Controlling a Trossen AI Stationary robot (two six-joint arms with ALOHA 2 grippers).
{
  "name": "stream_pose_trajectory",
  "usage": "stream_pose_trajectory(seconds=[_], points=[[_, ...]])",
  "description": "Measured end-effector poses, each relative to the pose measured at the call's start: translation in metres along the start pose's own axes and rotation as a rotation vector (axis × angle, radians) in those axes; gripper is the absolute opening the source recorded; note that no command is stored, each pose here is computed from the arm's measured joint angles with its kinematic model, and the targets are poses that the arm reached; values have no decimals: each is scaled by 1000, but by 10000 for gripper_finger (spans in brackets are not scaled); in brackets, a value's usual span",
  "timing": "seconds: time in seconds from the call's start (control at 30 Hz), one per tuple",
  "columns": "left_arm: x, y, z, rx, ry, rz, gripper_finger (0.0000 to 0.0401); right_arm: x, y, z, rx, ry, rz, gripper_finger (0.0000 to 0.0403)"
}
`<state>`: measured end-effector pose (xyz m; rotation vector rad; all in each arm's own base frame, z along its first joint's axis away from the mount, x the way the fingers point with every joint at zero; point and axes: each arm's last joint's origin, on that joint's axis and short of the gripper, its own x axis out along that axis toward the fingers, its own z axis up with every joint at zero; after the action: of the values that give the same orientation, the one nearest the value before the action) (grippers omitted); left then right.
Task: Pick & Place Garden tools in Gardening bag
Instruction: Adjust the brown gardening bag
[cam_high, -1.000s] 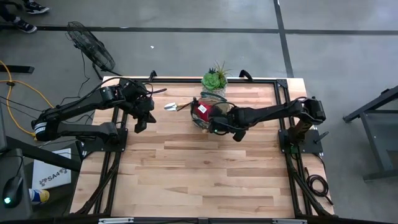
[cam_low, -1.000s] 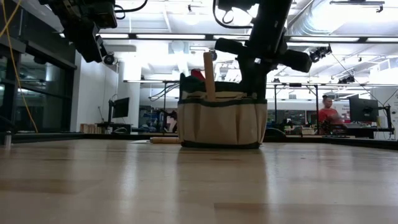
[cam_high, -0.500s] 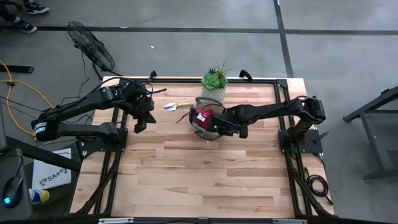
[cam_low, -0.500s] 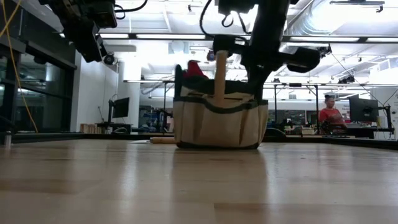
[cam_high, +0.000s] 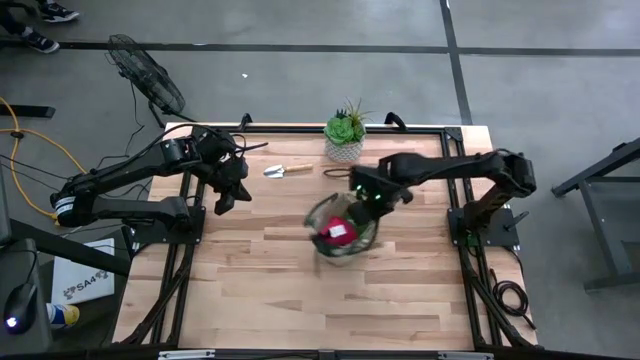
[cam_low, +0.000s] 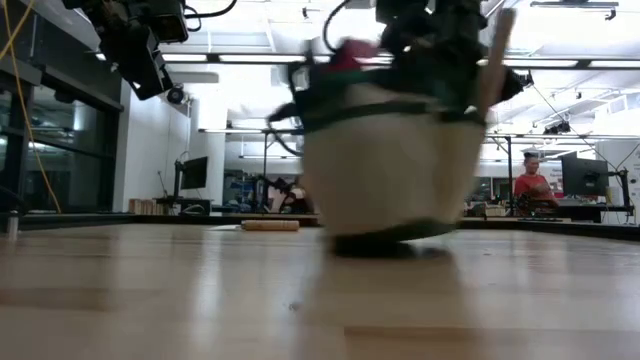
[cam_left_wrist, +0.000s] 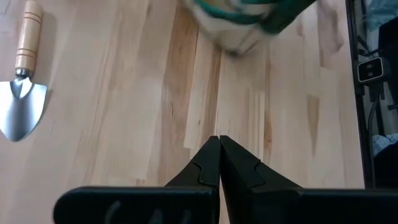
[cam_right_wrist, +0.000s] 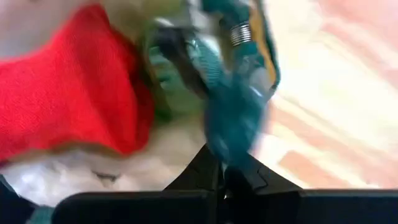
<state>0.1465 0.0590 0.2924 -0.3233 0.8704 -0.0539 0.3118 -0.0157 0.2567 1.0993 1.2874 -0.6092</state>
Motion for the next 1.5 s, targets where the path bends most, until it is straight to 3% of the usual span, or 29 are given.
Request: stream_pose_trajectory(seconds=[0.27,0.43,0.67,0.97,1.33,1.5], points=[[0,0,2,12,-23,3,0,-40,-37,4,-324,-28,-100,4],[0,1,5,-4,-44,5,0,-43,-47,17,-525,-66,-174,4],[0,1,9,-60,-85,6,0,-36,-63,33,-649,-31,-278,4],[0,1,11,-59,-102,10,0,-24,-84,41,-629,-2,-369,4],[0,1,11,-79,-100,8,0,-24,-84,42,-526,4,-316,5],[0,1,10,-79,-99,6,0,-25,-84,40,-479,4,-284,41]])
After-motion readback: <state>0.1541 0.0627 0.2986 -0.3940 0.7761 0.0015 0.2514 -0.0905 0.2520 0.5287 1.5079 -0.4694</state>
